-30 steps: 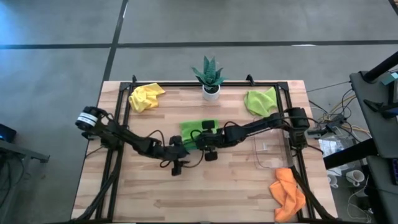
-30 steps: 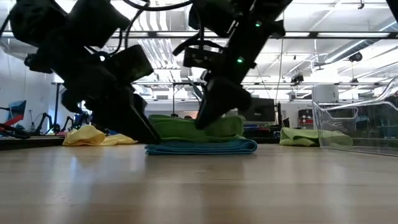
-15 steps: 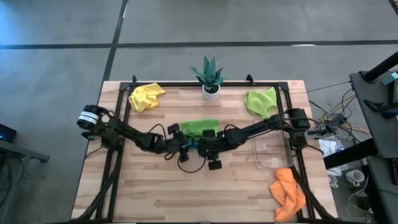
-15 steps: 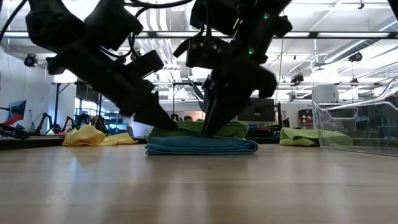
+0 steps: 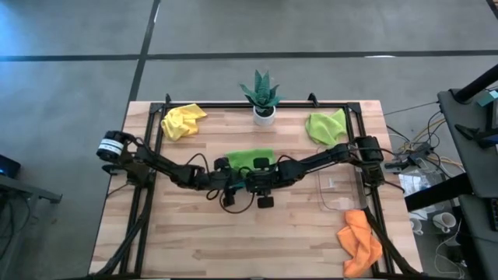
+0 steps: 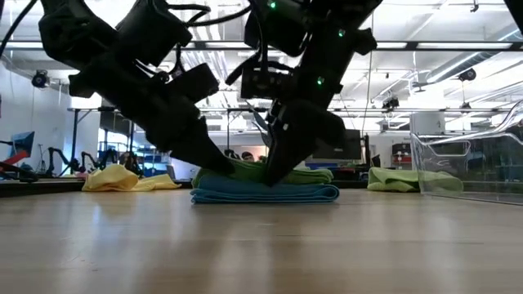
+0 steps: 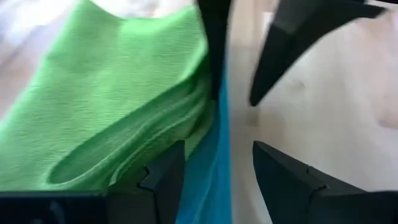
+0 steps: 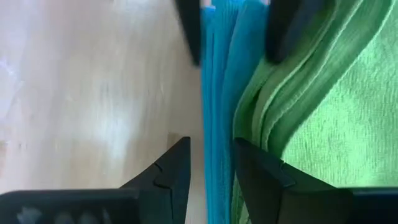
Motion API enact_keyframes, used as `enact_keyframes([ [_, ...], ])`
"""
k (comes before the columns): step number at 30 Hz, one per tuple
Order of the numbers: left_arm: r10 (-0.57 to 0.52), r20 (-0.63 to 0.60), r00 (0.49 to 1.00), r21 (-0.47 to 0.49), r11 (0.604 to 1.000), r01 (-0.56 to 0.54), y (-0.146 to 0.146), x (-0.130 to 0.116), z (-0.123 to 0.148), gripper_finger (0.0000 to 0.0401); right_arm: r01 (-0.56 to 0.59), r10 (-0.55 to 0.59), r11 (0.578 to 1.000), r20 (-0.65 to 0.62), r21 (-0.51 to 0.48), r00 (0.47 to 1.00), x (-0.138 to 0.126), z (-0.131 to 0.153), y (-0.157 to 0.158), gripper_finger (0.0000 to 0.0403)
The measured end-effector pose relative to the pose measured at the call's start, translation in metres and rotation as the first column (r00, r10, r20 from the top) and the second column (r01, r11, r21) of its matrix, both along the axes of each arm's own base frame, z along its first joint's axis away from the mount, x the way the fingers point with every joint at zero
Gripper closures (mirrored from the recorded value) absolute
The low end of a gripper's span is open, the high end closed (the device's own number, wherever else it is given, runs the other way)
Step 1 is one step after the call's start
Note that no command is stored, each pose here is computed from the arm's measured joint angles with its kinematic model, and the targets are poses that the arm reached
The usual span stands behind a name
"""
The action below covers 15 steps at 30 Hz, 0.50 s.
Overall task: Fold microfiber towels
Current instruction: Stack the green towel on top of the blue towel
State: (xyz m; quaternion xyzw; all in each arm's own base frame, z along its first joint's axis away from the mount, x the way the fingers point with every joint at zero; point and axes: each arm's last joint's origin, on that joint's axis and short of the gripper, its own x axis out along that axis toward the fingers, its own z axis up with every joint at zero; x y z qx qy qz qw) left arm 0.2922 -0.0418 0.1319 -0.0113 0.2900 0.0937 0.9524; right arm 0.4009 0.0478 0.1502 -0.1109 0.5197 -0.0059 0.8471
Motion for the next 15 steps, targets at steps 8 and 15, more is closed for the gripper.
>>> enact_keyframes([
  [8,-0.139,-0.068,0.988,-0.097,0.986,0.132,-0.005,-0.004,-0.005,0.0228,-0.006,0.007,1.0,-0.035,0.014,0.999,-0.003,-0.006,-0.005,0.0287],
  [15,-0.254,-0.002,0.967,-0.272,0.931,0.244,-0.011,-0.003,0.011,0.0228,-0.063,0.077,0.992,-0.12,0.113,0.99,-0.011,0.001,0.0,0.0287],
])
